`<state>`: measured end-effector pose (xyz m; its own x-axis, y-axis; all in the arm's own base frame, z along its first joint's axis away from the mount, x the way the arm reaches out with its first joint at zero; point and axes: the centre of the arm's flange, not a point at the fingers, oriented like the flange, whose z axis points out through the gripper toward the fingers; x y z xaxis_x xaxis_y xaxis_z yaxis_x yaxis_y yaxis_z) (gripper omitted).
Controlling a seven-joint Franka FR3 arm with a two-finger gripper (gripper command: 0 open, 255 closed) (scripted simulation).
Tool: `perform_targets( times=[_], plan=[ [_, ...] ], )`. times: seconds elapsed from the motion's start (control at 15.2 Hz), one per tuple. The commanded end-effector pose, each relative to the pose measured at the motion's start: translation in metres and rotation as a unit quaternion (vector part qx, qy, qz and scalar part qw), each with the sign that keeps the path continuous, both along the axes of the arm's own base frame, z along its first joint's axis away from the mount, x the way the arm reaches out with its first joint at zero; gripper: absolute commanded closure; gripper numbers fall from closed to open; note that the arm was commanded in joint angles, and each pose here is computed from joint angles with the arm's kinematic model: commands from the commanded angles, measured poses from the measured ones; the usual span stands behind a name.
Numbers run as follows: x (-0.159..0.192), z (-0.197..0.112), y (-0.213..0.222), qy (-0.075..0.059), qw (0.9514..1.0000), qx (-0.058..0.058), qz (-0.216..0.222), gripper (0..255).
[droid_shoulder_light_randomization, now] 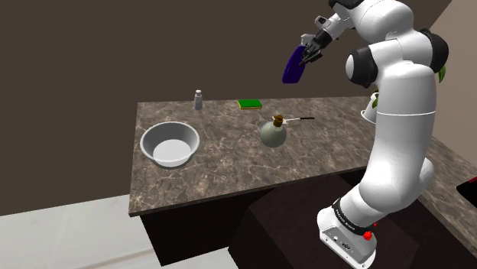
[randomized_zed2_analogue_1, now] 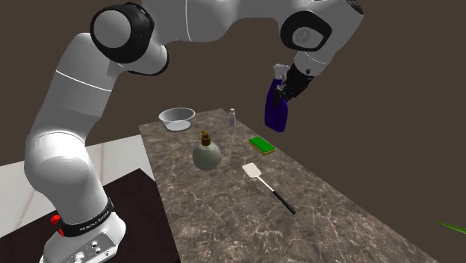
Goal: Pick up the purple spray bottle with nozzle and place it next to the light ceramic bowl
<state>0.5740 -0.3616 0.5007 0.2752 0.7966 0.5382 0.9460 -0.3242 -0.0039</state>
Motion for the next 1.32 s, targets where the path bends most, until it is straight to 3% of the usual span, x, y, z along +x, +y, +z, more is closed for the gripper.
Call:
perform_targets(
  times=[0.0,1.25],
  plan=[
    [0.0,0.011,-0.001,0.0,1.0,0.0,0.0,255],
    [0.0,0.109,-0.001,0.0,1.0,0.0,0.0,255]
  ],
)
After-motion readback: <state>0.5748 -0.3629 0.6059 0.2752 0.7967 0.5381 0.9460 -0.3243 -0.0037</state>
